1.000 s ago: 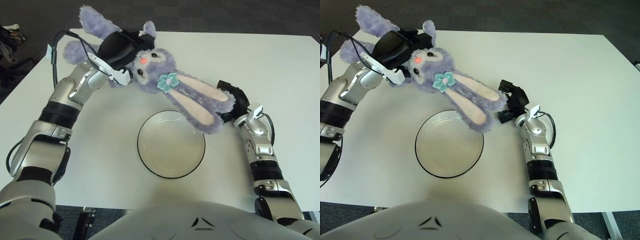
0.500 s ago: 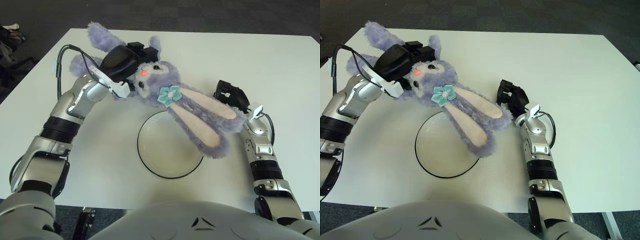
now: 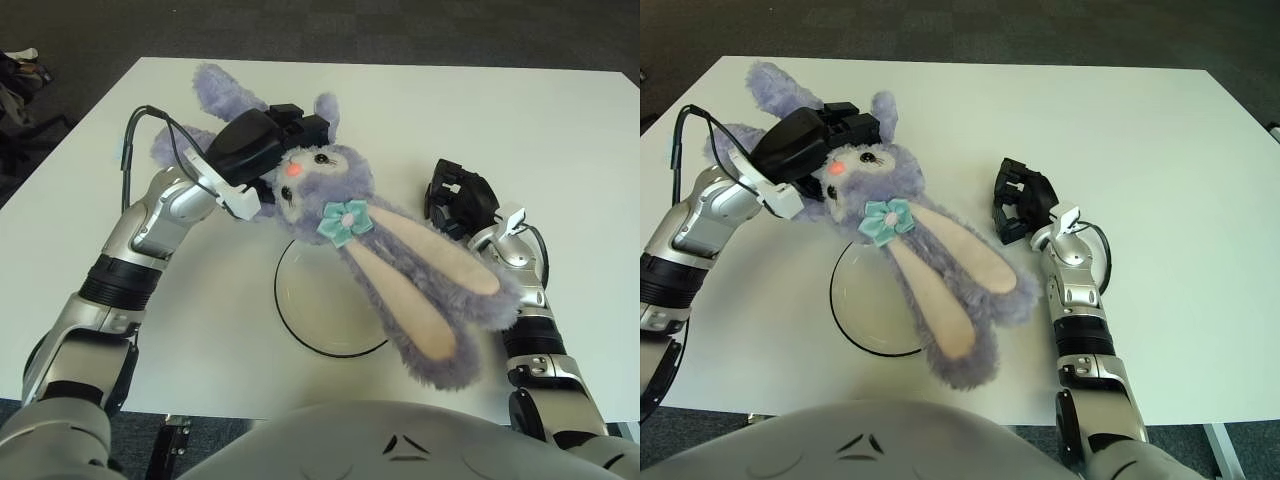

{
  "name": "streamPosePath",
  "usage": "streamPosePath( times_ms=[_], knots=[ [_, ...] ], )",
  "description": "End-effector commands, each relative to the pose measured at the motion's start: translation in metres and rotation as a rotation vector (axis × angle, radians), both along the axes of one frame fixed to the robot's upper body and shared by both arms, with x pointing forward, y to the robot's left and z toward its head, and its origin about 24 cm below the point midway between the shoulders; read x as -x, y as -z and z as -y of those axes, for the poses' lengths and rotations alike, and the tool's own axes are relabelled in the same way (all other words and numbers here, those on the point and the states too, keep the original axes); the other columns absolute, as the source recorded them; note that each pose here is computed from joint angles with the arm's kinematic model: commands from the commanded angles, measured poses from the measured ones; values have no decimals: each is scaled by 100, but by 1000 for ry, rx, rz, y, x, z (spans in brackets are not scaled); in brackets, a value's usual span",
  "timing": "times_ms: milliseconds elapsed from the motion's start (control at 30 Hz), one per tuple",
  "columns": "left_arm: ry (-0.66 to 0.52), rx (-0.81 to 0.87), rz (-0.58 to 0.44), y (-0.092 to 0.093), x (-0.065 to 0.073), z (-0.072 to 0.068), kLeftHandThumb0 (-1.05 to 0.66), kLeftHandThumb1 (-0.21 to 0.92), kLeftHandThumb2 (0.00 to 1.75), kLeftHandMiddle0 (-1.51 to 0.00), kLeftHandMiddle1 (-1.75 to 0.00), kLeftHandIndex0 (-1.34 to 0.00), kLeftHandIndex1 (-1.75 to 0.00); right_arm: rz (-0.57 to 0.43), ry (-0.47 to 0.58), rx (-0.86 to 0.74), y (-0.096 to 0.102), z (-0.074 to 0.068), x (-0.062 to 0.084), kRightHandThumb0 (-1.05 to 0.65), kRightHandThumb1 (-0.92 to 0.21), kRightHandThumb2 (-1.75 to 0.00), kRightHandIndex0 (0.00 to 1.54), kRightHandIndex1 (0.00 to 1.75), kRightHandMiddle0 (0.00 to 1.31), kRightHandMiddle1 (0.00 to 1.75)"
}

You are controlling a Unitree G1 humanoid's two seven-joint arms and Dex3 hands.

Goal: Put the doll into the plate.

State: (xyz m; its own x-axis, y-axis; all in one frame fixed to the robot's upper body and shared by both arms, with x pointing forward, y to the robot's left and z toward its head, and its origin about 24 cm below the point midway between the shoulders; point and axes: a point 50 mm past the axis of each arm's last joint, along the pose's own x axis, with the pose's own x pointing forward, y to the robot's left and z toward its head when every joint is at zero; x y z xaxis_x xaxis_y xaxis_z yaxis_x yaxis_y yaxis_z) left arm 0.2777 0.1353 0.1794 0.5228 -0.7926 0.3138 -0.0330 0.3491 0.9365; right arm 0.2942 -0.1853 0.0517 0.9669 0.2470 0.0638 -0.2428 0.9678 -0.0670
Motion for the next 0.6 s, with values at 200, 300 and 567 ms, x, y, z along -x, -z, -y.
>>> streamPosePath(
  times_ms=[200, 300, 567],
  knots=[
    [62, -26, 16, 9, 21, 0, 0, 2, 164, -86, -169, -60, -175, -212, 46, -15, 32, 5, 12, -1, 6, -175, 88, 175, 68, 174],
    [78, -32, 16, 12, 25, 1, 0, 2, 165, -85, -170, -60, -175, -211, 43, -8, 32, 5, 11, -1, 6, -175, 88, 175, 68, 174],
    [117, -8, 14, 21, 35, 7, 0, 5, 161, -84, -168, -57, -175, -179, 26, 22, 33, 5, 10, -1, 7, -175, 89, 175, 71, 170]
  ],
)
